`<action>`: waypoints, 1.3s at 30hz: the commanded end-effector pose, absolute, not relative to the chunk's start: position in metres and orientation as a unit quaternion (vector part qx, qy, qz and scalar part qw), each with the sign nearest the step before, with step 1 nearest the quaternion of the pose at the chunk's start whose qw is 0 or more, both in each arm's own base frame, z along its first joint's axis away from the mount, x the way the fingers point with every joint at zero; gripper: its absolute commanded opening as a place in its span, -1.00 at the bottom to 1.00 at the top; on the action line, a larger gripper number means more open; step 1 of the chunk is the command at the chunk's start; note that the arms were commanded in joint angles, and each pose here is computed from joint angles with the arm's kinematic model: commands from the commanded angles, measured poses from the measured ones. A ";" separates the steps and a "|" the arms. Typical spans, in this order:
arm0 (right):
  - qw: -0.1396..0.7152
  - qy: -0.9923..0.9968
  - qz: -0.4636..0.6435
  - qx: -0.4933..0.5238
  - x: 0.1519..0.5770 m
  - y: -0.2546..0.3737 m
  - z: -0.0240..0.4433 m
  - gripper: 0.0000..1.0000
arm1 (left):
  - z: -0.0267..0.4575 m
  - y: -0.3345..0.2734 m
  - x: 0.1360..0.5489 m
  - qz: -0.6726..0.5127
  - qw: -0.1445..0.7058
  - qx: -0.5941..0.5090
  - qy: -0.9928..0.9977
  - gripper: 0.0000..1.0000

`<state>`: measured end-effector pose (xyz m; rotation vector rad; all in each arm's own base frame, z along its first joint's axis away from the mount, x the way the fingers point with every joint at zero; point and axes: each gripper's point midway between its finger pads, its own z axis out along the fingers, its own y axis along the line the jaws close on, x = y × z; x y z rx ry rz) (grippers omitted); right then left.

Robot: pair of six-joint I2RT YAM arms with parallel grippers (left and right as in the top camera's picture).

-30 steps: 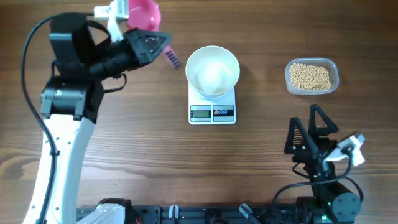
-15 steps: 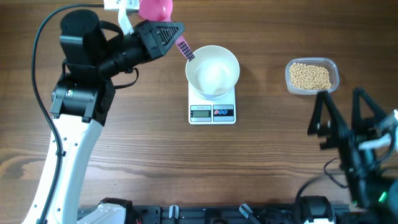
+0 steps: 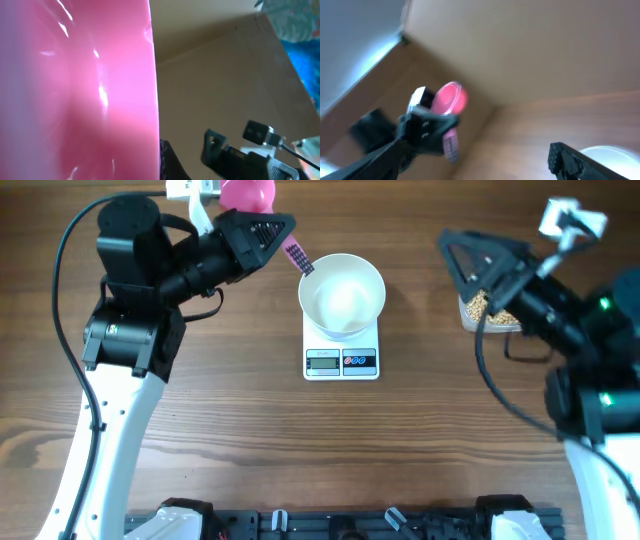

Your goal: Scoop item into bowl and weigh 150g on scale

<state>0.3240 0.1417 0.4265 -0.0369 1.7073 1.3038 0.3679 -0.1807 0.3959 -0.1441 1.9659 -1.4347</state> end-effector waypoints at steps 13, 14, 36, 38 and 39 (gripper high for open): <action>0.221 0.672 0.703 0.075 0.337 0.249 0.410 0.66 | 0.431 -0.180 0.387 -0.570 0.395 -0.137 0.708 -0.92; 0.226 0.669 0.703 0.083 0.340 0.247 0.411 0.57 | 0.431 -0.182 0.387 -0.569 0.396 -0.138 0.707 -0.92; 0.166 0.643 0.730 0.164 0.345 0.244 0.418 -0.14 | 0.435 -0.233 0.369 -0.603 0.355 -0.181 0.691 -0.92; 0.166 0.642 0.731 0.161 0.344 0.244 0.419 -0.15 | 0.436 -0.232 0.370 -0.603 0.355 -0.182 0.691 -0.92; 0.166 0.642 0.731 0.161 0.344 0.244 0.419 -0.18 | 0.436 -0.232 0.370 -0.603 0.355 -0.182 0.691 -0.92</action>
